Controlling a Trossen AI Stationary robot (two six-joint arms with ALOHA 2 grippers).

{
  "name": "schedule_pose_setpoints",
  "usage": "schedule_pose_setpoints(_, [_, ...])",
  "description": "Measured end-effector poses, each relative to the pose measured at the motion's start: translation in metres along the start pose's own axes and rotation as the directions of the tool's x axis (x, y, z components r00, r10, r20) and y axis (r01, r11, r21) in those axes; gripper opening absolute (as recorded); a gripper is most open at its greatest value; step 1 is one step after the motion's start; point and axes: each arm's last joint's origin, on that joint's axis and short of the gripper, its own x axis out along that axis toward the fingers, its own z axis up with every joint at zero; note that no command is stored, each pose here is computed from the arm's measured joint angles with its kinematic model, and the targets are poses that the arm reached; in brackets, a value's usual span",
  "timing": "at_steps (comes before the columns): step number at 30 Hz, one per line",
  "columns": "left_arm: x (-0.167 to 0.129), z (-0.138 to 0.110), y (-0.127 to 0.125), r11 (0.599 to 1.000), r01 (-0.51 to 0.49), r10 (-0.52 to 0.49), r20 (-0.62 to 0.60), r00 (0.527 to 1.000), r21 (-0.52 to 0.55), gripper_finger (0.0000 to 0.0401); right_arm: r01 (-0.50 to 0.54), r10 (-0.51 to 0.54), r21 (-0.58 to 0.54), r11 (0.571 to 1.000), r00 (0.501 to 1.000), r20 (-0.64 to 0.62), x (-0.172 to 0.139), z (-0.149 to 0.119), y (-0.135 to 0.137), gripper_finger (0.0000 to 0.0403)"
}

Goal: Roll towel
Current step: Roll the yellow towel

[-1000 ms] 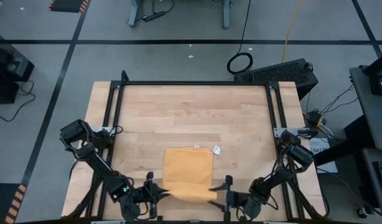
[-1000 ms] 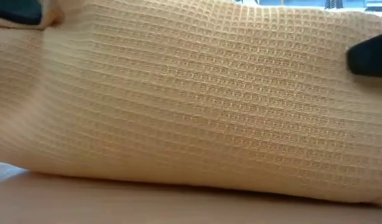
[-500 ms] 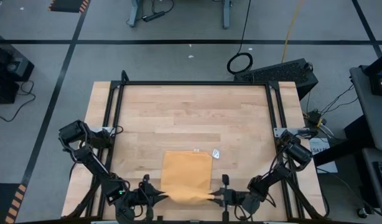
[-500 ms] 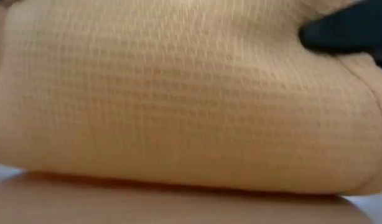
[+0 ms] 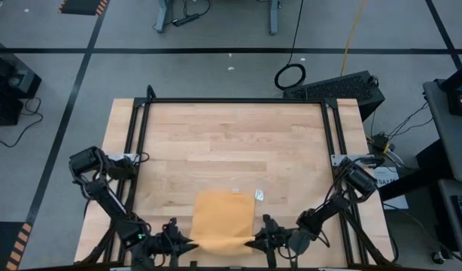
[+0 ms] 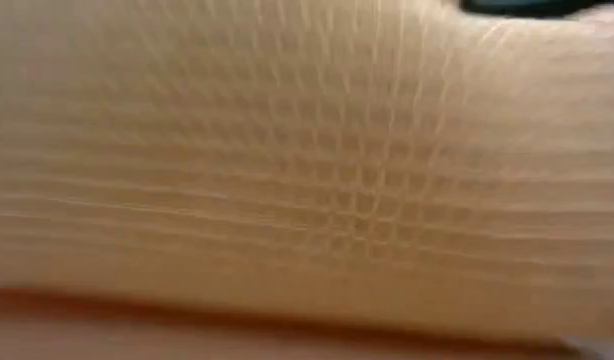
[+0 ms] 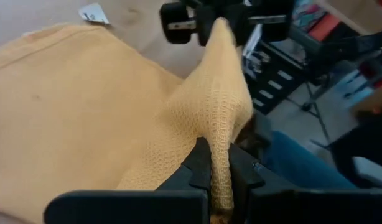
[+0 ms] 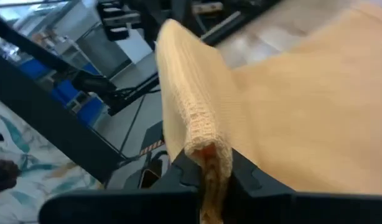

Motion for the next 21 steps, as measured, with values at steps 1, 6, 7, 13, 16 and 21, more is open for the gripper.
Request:
schedule_pose_setpoints(1, [-0.001,-0.001,-0.001,1.0,0.004,-0.005,-0.002,1.0,-0.009,0.0018,0.004,-0.004,0.023,1.0,1.0,-0.008,0.0,-0.002,-0.001,0.0013])
schedule_pose_setpoints(6, [0.0,-0.005,0.01,0.993,-0.062,0.054,-0.079,0.995,-0.103,0.0018,0.038,-0.034,0.105,0.994,0.999,-0.033,0.001,-0.008,-0.007,0.0014])
schedule_pose_setpoints(7, [0.001,-0.006,0.013,0.99,-0.086,0.076,-0.093,0.993,-0.114,0.0018,0.041,-0.037,0.112,0.993,0.999,-0.034,0.001,-0.008,-0.008,0.0014])
schedule_pose_setpoints(13, [0.005,-0.01,0.02,0.984,-0.132,0.117,-0.129,0.985,-0.116,0.0018,0.056,-0.051,0.125,0.991,0.998,-0.043,0.001,-0.009,-0.009,0.0016])
schedule_pose_setpoints(16, [0.009,-0.016,0.021,0.981,-0.134,0.109,-0.171,0.979,-0.138,0.0018,0.069,-0.063,0.135,0.988,0.997,-0.053,0.001,-0.01,-0.01,0.0016])
schedule_pose_setpoints(21, [0.016,-0.027,0.027,0.977,-0.154,0.121,-0.212,0.97,-0.147,0.0018,0.081,-0.073,0.138,0.987,0.995,-0.062,0.001,-0.011,-0.011,0.0017])
